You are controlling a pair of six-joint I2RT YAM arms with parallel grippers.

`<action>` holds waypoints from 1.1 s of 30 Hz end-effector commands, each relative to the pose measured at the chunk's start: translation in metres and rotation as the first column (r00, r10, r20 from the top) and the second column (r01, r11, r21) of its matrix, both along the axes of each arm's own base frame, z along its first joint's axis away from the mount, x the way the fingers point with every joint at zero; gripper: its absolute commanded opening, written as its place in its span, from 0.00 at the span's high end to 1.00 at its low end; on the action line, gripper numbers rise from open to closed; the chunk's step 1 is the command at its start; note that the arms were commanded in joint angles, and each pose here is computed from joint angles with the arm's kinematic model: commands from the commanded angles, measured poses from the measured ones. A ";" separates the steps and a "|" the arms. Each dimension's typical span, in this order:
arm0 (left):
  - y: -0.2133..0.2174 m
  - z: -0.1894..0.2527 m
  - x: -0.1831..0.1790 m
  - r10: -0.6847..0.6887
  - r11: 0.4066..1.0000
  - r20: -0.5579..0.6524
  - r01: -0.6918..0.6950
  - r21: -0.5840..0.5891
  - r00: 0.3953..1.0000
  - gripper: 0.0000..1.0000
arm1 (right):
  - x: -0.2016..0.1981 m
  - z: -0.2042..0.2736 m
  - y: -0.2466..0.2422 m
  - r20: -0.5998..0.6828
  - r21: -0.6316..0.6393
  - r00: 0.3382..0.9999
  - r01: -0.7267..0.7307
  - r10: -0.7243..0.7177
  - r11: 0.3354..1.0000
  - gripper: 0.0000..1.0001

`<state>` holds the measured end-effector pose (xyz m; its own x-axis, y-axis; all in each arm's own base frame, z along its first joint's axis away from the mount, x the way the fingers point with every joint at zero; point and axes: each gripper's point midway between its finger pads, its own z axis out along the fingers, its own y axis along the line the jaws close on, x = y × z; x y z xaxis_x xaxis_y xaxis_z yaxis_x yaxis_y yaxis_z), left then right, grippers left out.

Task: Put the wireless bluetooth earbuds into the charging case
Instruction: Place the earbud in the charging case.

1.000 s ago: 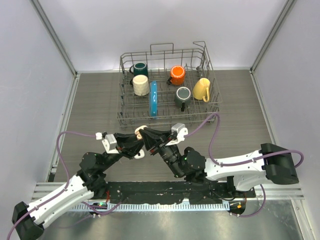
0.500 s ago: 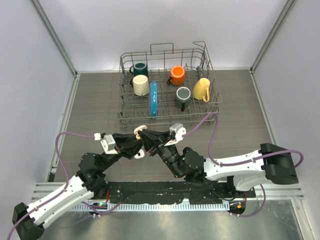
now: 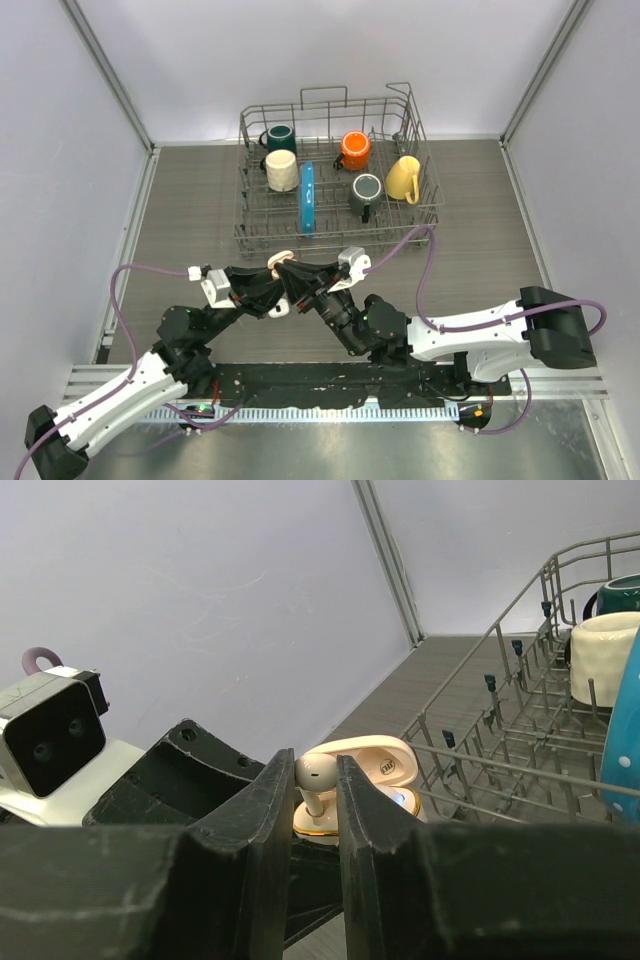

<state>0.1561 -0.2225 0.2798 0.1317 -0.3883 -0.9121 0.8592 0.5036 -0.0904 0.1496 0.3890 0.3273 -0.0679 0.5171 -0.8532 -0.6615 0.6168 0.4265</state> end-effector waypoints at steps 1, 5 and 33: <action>0.008 0.034 -0.005 0.013 0.996 0.067 -0.007 -0.089 0.998 1.00 | 0.001 0.005 0.002 -0.011 0.026 1.000 0.004 -0.004 1.000 0.99; 0.008 0.034 -0.004 0.016 0.996 0.065 -0.010 -0.089 0.998 1.00 | 0.001 0.004 0.002 -0.012 0.024 1.000 0.002 -0.002 1.000 0.99; 0.005 0.031 -0.002 0.015 0.997 0.053 -0.011 -0.078 0.998 1.00 | 0.001 0.027 -0.014 0.014 0.093 1.000 0.004 -0.005 0.996 0.99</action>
